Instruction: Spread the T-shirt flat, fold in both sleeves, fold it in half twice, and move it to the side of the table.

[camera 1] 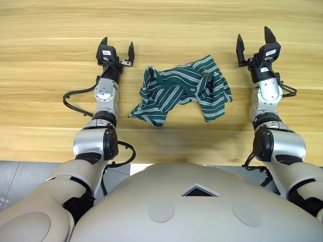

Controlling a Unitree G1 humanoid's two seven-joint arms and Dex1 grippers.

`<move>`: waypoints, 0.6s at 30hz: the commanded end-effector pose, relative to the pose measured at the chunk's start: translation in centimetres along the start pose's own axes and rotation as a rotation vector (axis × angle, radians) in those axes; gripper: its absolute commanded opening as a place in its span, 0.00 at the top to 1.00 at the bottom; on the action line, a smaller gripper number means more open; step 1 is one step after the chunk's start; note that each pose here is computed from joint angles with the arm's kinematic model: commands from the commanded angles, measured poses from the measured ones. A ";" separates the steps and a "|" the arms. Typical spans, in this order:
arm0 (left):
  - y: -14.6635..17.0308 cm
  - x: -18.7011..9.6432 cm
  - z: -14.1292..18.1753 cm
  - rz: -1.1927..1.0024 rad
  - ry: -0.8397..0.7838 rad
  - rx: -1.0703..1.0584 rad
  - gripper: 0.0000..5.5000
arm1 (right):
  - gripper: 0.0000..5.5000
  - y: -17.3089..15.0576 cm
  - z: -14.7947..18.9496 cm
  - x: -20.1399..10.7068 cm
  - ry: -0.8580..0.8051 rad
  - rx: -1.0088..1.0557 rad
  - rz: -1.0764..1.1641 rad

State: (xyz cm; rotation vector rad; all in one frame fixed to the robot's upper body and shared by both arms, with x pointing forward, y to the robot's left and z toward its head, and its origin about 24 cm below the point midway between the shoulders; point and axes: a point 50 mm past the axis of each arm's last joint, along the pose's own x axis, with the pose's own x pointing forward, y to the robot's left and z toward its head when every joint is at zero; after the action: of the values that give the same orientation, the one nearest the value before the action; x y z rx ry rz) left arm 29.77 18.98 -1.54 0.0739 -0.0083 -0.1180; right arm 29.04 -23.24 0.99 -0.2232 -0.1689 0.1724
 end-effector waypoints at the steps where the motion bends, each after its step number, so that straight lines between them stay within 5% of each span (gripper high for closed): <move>1: 0.3 -0.2 -0.1 0.006 0.003 0.001 0.16 | 0.26 0.2 0.2 0.6 0.003 0.005 0.013; 18: 0.3 -0.2 -0.1 0.004 0.006 0.009 0.16 | 0.26 0.3 0.2 0.6 0.003 0.003 0.012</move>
State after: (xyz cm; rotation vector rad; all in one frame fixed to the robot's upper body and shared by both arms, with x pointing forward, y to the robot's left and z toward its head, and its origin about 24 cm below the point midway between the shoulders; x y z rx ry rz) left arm 29.77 18.98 -1.54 0.0746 -0.0081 -0.1182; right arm 29.02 -23.23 0.89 -0.2224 -0.1629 0.1716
